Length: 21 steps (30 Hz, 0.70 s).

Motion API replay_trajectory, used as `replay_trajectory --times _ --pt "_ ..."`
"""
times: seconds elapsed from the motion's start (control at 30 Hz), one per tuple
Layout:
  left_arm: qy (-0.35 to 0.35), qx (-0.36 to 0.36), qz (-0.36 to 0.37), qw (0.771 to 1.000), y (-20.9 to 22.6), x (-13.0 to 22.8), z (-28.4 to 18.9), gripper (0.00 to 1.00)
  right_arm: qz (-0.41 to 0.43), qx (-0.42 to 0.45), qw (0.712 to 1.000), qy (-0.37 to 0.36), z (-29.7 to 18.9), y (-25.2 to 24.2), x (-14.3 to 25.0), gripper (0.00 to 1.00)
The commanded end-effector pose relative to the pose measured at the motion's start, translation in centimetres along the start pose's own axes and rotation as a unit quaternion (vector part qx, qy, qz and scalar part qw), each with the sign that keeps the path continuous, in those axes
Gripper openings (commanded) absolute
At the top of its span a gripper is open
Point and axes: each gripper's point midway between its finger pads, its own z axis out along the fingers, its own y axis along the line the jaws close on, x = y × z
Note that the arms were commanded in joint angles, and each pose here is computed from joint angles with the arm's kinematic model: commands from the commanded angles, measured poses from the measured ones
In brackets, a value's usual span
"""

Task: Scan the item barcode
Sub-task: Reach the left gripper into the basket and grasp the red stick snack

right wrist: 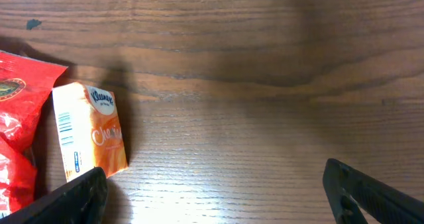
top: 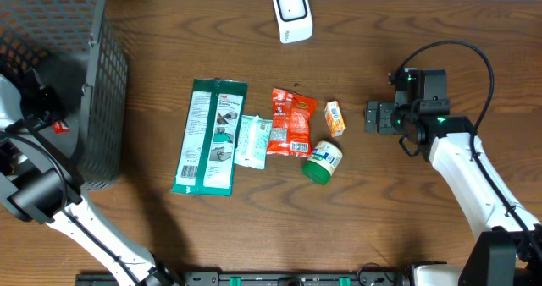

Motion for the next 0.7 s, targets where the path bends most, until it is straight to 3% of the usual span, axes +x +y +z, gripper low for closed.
replay_trajectory --times 0.0,0.23,0.47,0.67 --pt "0.029 0.024 -0.023 0.999 -0.7 1.3 1.7 0.08 0.004 0.002 1.000 -0.007 -0.3 -0.1 -0.5 0.99" --pt "-0.030 0.023 -0.059 0.998 -1.0 -0.6 -3.8 0.07 0.004 0.002 1.000 -0.007 -0.3 -0.1 -0.5 0.99" --pt "-0.159 0.031 -0.097 0.982 -2.3 -2.6 -16.0 0.07 0.004 0.002 1.000 -0.007 -0.3 -0.1 -0.5 0.99" --pt "-0.272 0.055 -0.093 0.956 -5.8 -1.1 -27.7 0.07 0.004 0.002 1.000 -0.007 -0.3 -0.1 -0.5 0.99"
